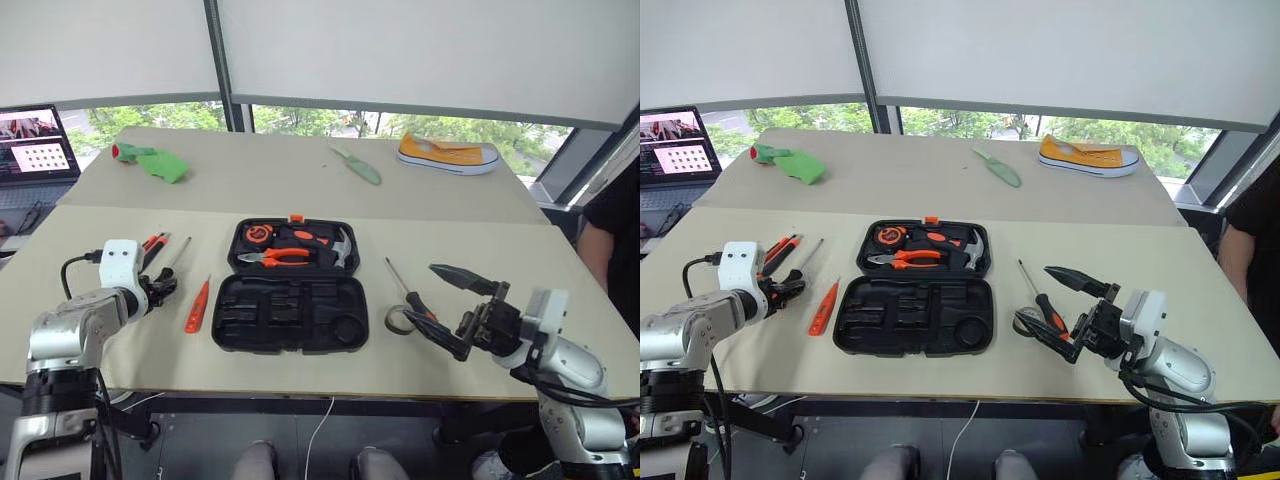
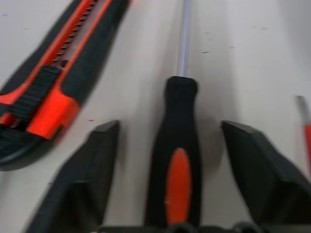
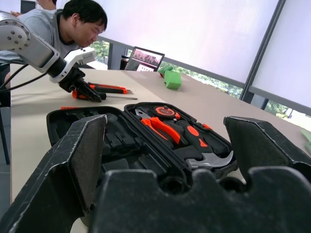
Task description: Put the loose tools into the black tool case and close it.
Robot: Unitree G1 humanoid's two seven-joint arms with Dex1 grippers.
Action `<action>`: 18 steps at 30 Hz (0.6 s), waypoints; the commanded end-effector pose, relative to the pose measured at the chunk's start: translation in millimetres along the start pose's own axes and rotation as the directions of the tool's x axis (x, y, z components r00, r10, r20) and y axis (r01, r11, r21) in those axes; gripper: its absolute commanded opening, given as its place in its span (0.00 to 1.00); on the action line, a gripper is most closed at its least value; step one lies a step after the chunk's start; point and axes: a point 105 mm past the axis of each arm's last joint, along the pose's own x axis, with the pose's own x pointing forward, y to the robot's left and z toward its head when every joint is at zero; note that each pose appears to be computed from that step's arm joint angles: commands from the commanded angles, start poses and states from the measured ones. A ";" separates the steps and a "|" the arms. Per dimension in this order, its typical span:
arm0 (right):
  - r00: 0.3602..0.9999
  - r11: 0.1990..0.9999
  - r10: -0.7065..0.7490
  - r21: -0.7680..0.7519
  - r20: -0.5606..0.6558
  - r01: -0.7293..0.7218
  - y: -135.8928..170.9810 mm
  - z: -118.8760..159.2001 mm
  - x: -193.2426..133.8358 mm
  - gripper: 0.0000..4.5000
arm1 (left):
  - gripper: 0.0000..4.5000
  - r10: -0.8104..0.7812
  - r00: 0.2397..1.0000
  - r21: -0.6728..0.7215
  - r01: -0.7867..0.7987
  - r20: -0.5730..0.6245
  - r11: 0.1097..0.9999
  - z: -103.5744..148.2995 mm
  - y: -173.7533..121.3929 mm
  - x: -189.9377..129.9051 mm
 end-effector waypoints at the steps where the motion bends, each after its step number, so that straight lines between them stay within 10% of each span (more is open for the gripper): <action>1: 0.999 0.997 -0.024 -0.073 0.024 0.025 -6.0 14.5 -5.3 1.00 | 0.32 -0.073 0.990 0.045 0.068 0.118 0.997 19.2 -0.6 -7.0; 7: 0.998 0.993 -0.054 -0.102 0.009 0.055 -16.3 21.2 -13.2 1.00 | 0.19 -0.488 0.807 0.490 0.294 0.332 0.821 70.2 -44.7 -36.3; 13: 0.990 0.994 0.052 -0.084 -0.128 -0.064 -23.2 16.0 -26.1 1.00 | 0.19 -0.850 0.520 0.811 0.529 -0.080 0.248 61.4 -131.3 -47.1; 18: 0.975 0.985 0.152 -0.056 -0.165 -0.163 -19.1 12.8 -20.4 1.00 | 0.19 -0.782 0.559 0.862 0.504 -0.277 0.055 50.7 -148.6 -19.0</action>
